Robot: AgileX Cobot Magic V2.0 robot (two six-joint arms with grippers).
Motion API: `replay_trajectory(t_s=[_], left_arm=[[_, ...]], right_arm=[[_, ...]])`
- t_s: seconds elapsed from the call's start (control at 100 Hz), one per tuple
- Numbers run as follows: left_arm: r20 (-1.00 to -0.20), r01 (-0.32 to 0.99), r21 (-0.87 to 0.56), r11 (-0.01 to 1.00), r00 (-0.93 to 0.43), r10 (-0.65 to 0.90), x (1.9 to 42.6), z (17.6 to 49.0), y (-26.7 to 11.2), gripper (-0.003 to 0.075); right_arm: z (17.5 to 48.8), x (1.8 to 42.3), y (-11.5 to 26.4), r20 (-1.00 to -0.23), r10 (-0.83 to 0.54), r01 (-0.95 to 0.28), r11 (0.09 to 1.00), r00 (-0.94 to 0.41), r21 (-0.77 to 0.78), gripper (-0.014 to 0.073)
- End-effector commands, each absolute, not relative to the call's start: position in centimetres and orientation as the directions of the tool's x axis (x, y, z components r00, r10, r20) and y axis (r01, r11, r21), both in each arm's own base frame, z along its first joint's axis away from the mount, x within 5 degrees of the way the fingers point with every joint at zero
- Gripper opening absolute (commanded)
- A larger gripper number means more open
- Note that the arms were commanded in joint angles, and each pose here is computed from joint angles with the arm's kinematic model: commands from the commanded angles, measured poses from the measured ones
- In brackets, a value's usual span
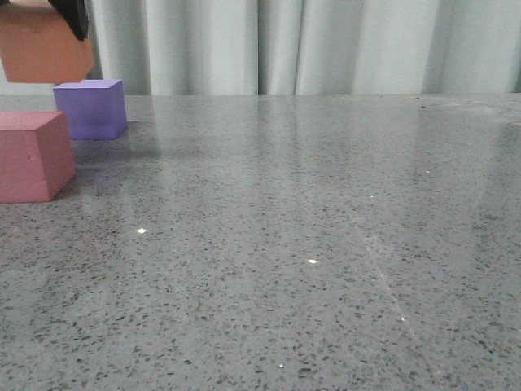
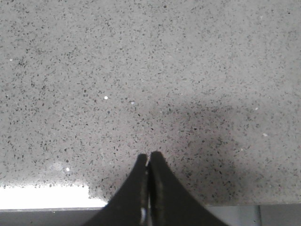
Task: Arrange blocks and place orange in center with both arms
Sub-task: 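Carry the orange cube with the left gripper beside the purple cube, then lower the orange cube between the purple and pink cubes and release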
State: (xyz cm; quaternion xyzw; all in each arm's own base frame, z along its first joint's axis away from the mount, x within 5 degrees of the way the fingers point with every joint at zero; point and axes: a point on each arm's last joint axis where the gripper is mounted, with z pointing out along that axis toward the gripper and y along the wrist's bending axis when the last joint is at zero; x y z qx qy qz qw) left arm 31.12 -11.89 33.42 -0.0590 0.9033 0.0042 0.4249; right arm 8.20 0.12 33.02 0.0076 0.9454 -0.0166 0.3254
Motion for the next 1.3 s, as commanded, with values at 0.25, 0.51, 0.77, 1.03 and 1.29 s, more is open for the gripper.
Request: replay_trajectory(t_s=[0.25,0.51,0.77,1.03,1.29], left_arm=[[-0.823,-0.073,-0.092,0.993,-0.555,-0.117,31.1,34.8,-11.0,0.0199],[-0.821,-0.059,-0.088,0.994,-0.562,-0.106,31.5,34.4,-11.2,0.0199],[-0.797,-0.06,-0.068,0.996,-0.597,-0.09,32.4,32.8,-11.6,0.0199],[-0.781,-0.045,-0.067,0.997,-0.62,-0.081,32.6,31.3,-11.9,0.02],[-0.766,-0.031,-0.06,0.998,-0.64,-0.065,32.8,29.9,-12.2,0.02]], right_arm=[[33.9,8.6,0.1,-0.67,-0.007,0.019,0.999,-0.742,-0.032,-0.0067],[34.0,8.6,0.1,-0.672,-0.007,0.019,0.999,-0.741,-0.032,-0.0067],[34.0,8.6,0.1,-0.672,-0.007,0.019,0.999,-0.741,-0.032,-0.0067],[34.0,8.6,0.1,-0.672,-0.007,0.019,0.999,-0.741,-0.032,-0.0067],[34.0,8.6,0.1,-0.672,-0.007,0.019,0.999,-0.741,-0.032,-0.0067]])
